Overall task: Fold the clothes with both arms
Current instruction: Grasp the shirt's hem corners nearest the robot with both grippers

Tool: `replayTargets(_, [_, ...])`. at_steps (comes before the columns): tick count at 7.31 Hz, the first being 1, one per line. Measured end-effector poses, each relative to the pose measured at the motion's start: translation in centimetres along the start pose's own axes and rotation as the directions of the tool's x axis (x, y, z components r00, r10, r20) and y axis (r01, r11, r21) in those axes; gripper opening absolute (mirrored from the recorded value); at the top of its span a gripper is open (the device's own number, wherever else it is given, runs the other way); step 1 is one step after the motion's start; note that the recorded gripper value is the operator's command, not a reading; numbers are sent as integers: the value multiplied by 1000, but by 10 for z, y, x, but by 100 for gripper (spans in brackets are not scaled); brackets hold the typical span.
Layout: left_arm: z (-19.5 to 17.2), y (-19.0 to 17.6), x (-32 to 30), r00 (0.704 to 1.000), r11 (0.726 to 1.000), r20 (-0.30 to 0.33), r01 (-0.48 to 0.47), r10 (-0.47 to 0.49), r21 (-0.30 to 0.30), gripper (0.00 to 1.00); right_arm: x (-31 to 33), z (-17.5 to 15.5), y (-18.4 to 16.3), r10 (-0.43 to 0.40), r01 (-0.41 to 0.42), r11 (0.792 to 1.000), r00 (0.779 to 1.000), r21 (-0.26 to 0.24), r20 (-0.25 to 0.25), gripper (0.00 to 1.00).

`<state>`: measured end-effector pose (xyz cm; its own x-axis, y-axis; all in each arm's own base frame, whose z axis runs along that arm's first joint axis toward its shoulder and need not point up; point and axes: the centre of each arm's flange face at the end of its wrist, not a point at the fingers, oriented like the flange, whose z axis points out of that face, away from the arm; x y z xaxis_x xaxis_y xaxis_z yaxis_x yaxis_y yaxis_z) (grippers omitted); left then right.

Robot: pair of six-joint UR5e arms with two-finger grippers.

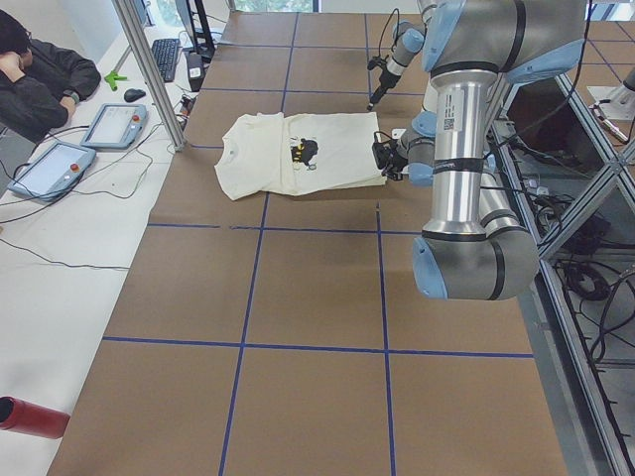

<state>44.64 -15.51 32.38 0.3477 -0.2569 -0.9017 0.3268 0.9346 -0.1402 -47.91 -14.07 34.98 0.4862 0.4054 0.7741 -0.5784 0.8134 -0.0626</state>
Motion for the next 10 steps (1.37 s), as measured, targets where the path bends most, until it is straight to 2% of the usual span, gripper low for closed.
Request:
replayTargets(4, [-4,0,5,1000,1000,-12,4,-4,-2,0,10,12,17,-20,20,1000,1000,7,-19,55])
replayTargets(7, [-5,0,5,1000,1000,-13,5,-5,-4,0,12,17,20,-28,29,1000,999,9,-27,46])
replayTargets(8, [-5,0,5,1000,1000,-14,5,-5,-4,0,13,18,20,-30,30,999,999,11,-29,26])
replayTargets(9, [-5,0,5,1000,1000,-14,5,-5,-4,0,13,18,21,-29,30,999,999,11,-29,0])
replayTargets(10, [-5,0,5,1000,1000,-14,5,-5,-4,0,12,18,21,-28,28,1000,999,11,-28,0])
